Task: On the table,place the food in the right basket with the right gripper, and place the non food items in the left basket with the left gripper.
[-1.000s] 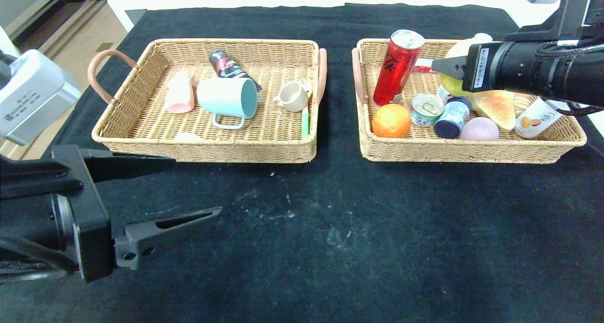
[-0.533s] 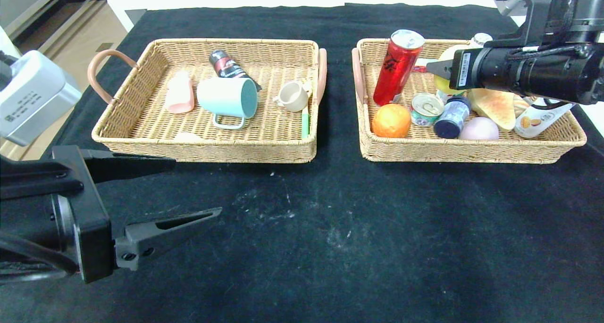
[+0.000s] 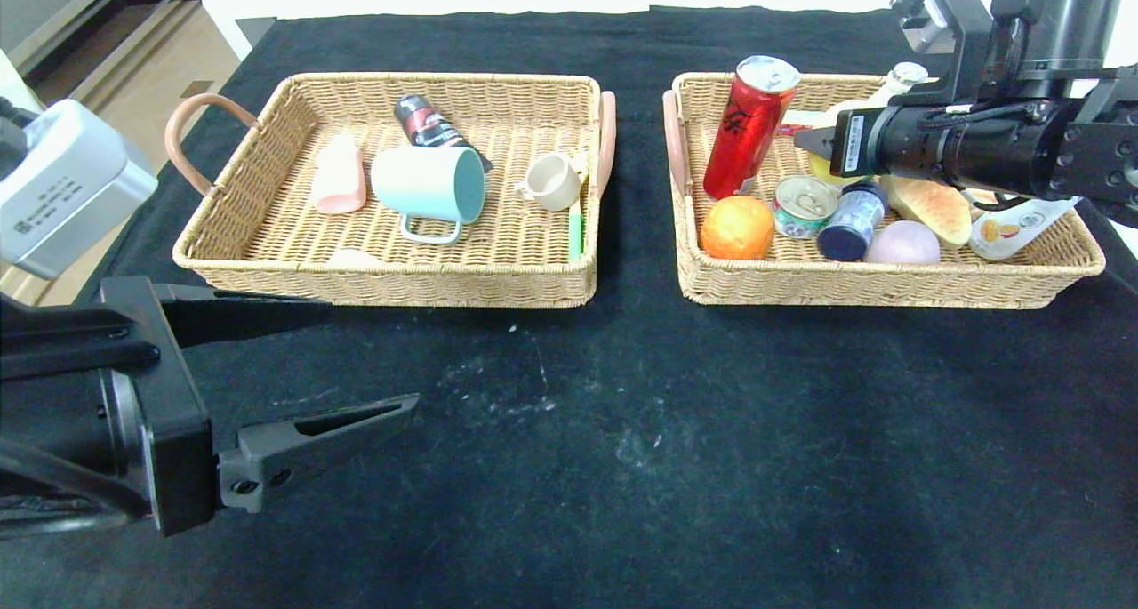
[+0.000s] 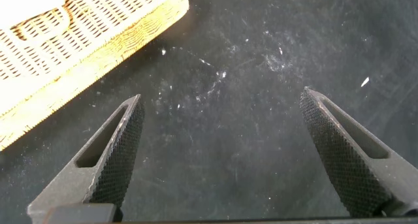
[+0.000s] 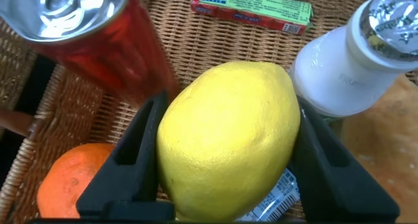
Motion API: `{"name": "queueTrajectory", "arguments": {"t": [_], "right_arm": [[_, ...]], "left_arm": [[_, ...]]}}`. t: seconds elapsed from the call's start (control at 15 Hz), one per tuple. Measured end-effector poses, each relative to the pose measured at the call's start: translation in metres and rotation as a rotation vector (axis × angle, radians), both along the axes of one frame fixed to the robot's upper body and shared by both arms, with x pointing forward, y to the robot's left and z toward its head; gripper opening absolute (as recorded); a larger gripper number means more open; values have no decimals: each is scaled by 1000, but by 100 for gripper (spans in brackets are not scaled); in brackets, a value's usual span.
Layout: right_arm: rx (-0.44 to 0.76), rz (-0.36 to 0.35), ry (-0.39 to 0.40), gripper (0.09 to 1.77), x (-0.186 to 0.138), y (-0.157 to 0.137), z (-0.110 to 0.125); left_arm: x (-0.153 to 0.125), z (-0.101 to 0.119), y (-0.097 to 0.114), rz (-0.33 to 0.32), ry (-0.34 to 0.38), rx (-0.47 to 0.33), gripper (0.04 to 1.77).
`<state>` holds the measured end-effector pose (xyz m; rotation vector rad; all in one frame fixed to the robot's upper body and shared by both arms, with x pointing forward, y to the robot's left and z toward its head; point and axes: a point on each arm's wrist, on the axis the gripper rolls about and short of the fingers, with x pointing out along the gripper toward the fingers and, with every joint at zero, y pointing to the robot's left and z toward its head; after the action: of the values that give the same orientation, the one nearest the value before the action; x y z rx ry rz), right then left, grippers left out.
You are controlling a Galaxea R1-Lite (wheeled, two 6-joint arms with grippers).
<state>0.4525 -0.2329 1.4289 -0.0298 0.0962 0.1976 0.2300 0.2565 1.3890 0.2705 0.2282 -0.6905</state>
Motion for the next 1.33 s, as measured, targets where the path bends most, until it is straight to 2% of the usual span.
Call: {"name": "queueTrajectory", "arguments": {"t": [0.2, 0.53, 1.2, 1.33], "right_arm": [[0, 2, 2, 138, 1, 1, -1], [0, 2, 2, 153, 1, 0, -1], [-1, 9, 2, 166, -9, -1, 3], [2, 48, -1, 167, -18, -2, 6]], "left_arm": [[0, 0, 0, 0, -1, 1, 172], [0, 0, 0, 0, -2, 1, 172], [-2, 1, 1, 0, -8, -3, 172], [-2, 3, 1, 0, -20, -10, 172]]}}
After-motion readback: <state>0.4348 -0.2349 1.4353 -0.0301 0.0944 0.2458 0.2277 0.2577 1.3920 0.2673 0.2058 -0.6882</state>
